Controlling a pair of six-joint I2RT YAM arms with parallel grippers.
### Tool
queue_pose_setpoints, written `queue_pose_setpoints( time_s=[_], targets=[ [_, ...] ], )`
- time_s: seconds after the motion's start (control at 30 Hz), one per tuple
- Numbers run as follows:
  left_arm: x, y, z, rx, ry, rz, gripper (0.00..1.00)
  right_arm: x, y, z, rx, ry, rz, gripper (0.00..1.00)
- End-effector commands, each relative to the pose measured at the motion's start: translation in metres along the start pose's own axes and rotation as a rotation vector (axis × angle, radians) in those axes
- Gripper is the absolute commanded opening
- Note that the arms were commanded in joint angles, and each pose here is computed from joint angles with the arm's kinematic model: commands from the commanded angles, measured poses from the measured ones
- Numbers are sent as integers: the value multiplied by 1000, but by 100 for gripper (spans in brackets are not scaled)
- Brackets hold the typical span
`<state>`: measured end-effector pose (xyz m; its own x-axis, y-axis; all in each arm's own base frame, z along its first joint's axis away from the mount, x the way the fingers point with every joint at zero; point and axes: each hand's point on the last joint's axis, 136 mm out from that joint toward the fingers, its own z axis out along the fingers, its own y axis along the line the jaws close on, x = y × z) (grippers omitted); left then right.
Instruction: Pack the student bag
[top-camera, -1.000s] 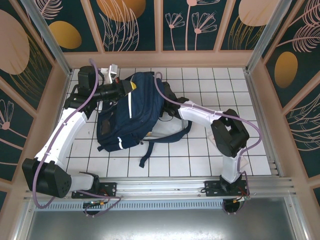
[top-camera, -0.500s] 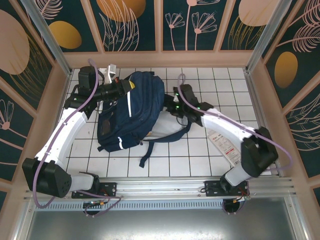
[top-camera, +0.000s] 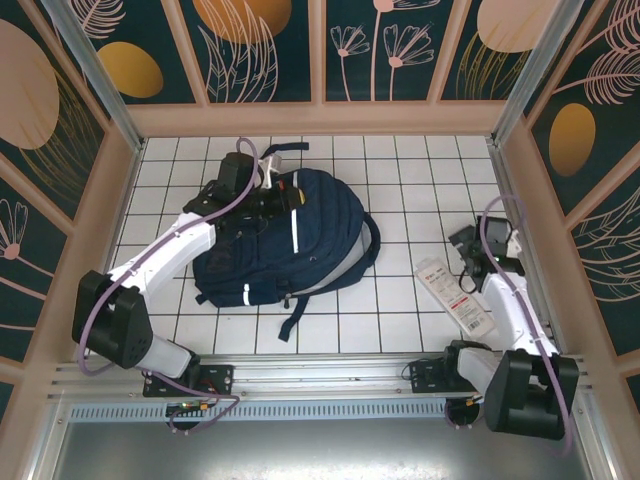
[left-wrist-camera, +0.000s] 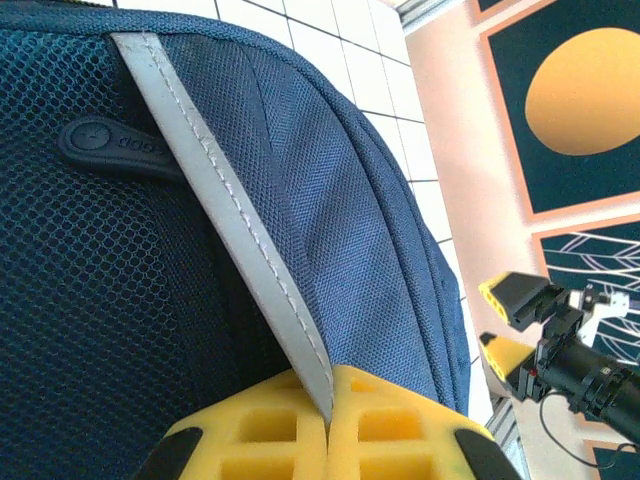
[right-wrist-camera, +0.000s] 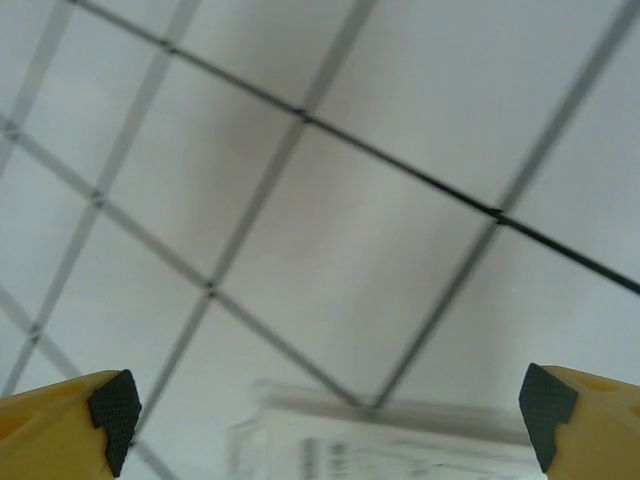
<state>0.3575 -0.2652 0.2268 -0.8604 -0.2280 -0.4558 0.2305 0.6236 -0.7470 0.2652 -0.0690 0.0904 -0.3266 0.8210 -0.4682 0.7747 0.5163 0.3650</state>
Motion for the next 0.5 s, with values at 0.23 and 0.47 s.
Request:
queue_pose_setpoints(
  time_s=[0.23,0.47],
  targets=[
    [-6,-8,1,48,-38,75,0,50,-49,30,99,198,57,97],
    [-7,-9,6,63,-26,72,0,113,-18,13,-7,385,-48,96]
  ],
)
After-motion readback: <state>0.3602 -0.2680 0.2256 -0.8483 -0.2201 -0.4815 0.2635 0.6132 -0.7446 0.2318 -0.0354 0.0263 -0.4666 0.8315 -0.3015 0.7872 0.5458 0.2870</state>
